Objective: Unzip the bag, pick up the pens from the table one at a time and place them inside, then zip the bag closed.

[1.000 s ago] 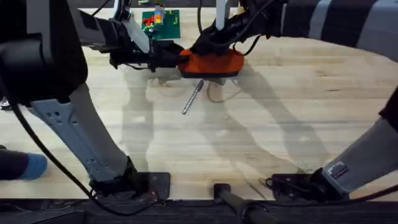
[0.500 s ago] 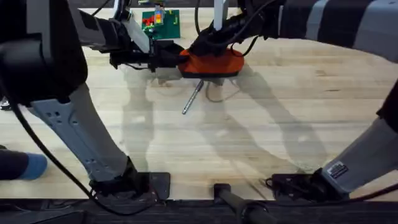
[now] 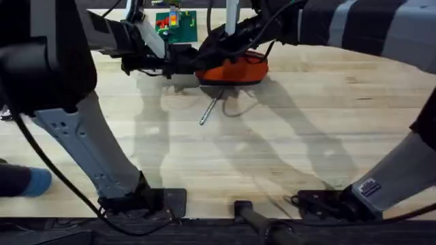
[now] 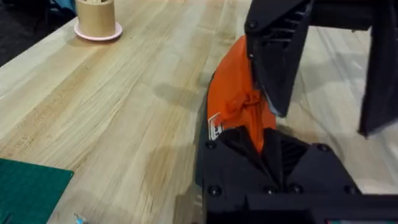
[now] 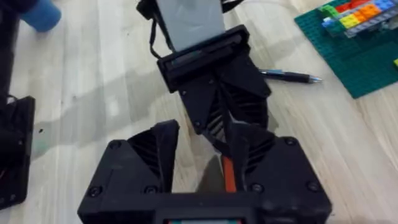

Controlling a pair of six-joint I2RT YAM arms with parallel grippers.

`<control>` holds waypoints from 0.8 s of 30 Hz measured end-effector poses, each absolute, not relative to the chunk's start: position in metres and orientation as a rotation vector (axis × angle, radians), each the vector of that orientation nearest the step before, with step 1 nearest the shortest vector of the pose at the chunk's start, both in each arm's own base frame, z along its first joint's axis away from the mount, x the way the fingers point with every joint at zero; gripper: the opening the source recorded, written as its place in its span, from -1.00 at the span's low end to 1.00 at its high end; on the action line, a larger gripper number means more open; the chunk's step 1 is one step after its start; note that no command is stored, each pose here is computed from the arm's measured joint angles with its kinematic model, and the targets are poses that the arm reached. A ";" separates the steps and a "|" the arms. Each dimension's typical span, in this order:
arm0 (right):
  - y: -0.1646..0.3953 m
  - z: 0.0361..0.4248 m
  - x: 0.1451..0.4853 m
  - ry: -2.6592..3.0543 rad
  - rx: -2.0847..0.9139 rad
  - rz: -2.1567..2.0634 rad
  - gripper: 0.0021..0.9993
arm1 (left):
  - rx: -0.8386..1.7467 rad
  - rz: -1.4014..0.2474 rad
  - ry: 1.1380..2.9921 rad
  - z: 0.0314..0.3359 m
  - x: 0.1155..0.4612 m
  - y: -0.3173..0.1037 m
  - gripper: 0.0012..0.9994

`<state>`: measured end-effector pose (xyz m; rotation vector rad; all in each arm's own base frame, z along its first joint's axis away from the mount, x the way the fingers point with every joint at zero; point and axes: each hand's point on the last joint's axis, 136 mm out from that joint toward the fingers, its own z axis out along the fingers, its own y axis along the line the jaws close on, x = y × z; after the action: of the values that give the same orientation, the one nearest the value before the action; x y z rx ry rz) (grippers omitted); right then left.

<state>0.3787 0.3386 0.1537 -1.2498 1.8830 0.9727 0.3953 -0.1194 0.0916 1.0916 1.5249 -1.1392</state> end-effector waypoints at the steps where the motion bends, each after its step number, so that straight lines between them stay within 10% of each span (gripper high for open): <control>1: 0.339 0.154 0.378 1.881 -1.252 0.977 -0.02 | 1.092 -1.139 1.525 0.092 0.395 -0.119 -0.92; 5: 0.340 0.155 0.377 1.879 -1.252 0.987 0.13 | 1.092 -1.140 1.524 0.092 0.395 -0.120 -0.92; 8: 0.339 0.155 0.377 1.879 -1.252 0.987 0.90 | 1.092 -1.140 1.524 0.092 0.395 -0.120 -0.92; 14: 0.339 0.155 0.378 1.877 -1.251 0.985 0.99 | 1.092 -1.140 1.524 0.092 0.395 -0.120 -0.90; 21: 0.326 0.176 0.389 1.908 -1.158 0.930 0.99 | 1.102 -1.156 1.515 0.093 0.393 -0.126 0.88; 24: 0.318 0.191 0.395 1.908 -1.111 0.894 0.99 | 1.105 -1.158 1.512 0.093 0.393 -0.127 0.99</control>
<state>0.3949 0.3177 0.1907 -1.1109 1.9078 0.8937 0.3926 -0.1272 0.0927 1.1050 1.5119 -1.1577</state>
